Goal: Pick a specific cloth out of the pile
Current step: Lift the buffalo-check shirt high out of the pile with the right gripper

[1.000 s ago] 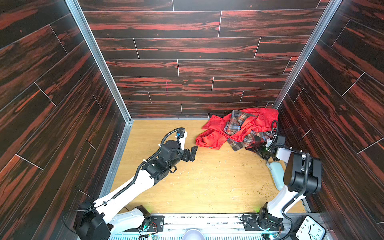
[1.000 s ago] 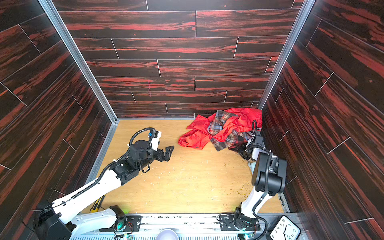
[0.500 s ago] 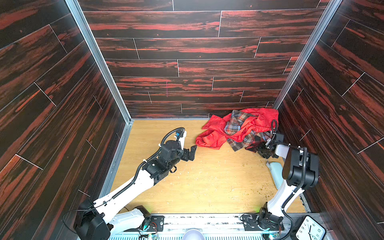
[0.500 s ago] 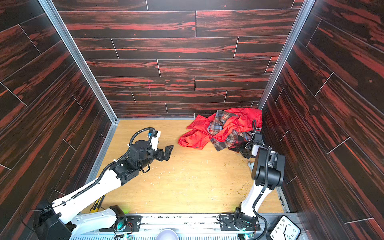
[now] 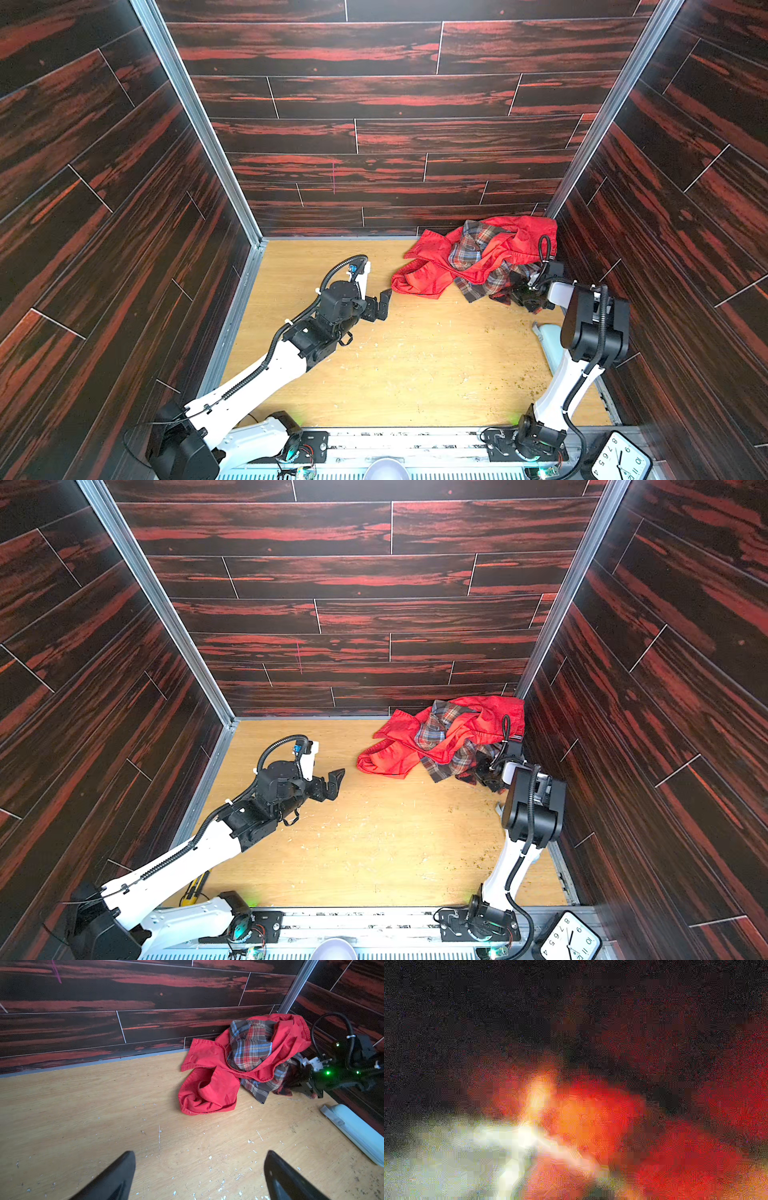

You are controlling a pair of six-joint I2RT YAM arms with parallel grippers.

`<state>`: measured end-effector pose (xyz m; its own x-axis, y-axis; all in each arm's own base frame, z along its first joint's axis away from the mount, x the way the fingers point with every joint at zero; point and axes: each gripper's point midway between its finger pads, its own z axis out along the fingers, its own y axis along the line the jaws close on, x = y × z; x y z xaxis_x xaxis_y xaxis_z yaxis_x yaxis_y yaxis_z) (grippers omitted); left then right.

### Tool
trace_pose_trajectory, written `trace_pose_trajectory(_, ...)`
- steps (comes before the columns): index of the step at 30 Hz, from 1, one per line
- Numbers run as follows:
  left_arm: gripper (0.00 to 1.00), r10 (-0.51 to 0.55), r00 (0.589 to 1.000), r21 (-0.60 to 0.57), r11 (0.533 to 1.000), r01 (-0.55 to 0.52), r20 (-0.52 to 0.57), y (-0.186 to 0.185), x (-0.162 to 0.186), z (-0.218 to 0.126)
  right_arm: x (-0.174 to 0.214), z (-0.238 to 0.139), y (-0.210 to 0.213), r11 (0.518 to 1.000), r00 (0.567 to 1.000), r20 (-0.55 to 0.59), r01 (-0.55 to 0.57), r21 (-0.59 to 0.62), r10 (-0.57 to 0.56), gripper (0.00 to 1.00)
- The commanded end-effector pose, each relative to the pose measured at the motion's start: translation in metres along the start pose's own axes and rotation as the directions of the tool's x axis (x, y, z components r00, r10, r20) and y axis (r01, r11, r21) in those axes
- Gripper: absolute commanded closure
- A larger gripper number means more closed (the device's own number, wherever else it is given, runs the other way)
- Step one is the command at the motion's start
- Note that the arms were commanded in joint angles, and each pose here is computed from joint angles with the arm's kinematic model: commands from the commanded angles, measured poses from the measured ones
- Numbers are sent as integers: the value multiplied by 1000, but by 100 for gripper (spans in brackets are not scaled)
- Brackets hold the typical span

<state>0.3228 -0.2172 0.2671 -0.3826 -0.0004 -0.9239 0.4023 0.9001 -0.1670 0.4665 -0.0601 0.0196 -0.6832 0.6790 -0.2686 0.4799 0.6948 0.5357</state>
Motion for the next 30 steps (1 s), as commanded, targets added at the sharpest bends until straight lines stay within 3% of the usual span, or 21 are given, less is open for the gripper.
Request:
trace_pose_trajectory(1,1,-2,999,-12,1000,3,42,1,-15,-13,10,-14,14,999,1000,-16,18,-43,-19,100)
trace_pose_trajectory(8,1,51,995,-73,996,-45,80,15,-22,-35,-33,-100,106,955,985,107,156,-251,-133,100)
trace_pose_trajectory(11,1,51,994,-86,995,-43,98,19,-21,-41,-64,-159,157,921,963,207,232,-313,-172,100)
trace_pose_trajectory(14,1,50,993,-95,995,-39,110,22,-22,-46,-90,-231,220,855,931,307,316,-411,-196,100)
trace_pose_trajectory(18,1,55,991,-96,994,-43,123,22,-25,-48,-97,-341,322,692,855,459,484,-536,-243,100)
trace_pose_trajectory(22,1,63,989,-100,994,-50,131,23,-27,-49,-74,-457,405,437,746,647,641,-631,-160,100)
trace_pose_trajectory(24,1,65,988,-102,993,-51,137,23,-29,-50,-60,-496,430,298,747,661,649,-700,-73,100)
trace_pose_trajectory(26,1,63,988,-104,993,-48,142,24,-30,-53,-48,-512,445,208,776,631,618,-758,-5,100)
trace_pose_trajectory(30,1,57,985,-125,992,-37,160,30,-30,-63,-13,-516,474,113,787,616,614,-781,-22,100)
